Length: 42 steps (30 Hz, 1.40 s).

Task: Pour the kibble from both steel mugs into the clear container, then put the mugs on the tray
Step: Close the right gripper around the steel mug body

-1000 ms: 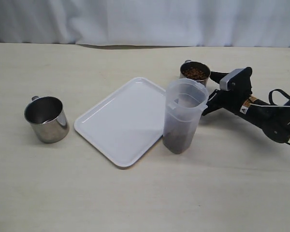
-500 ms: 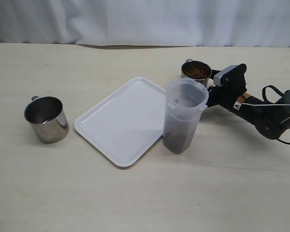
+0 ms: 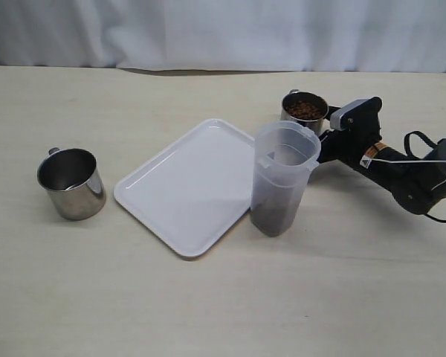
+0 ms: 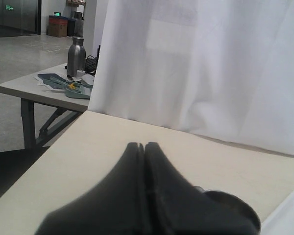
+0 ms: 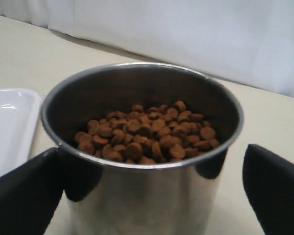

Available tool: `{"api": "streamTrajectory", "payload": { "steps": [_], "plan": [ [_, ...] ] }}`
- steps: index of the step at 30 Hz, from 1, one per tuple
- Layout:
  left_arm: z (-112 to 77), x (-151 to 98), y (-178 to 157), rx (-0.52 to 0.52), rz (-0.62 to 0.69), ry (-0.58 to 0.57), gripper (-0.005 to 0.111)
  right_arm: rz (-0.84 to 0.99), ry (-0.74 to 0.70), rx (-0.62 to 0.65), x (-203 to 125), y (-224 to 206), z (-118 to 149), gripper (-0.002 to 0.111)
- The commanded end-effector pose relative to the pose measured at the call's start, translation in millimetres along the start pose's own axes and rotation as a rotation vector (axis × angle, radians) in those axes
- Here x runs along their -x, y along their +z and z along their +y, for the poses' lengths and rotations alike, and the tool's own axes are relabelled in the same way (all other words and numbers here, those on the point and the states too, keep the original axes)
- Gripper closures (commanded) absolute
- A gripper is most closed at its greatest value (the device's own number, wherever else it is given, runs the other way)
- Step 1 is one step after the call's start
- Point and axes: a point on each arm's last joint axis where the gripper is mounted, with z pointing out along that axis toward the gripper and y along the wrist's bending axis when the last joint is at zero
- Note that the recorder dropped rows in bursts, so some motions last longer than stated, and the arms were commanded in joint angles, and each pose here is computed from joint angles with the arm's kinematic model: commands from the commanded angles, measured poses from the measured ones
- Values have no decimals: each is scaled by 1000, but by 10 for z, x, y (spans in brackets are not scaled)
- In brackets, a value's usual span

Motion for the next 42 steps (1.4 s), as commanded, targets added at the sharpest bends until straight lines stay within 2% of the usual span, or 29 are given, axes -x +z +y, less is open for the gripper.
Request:
{"api": "streamTrajectory", "payload": {
  "steps": [1,11,42],
  "plan": [
    [1,-4,-1,1,-2,-1,107,-23,29,-55,-18,7,-52,25],
    [1,-4,-1,1,-2,-1,107,-63,43,-28,-224,82,-24,25],
    [1,-3,-1,1,-3,2,107,-88,39,-35,-167,133,-71,25]
  ]
}}
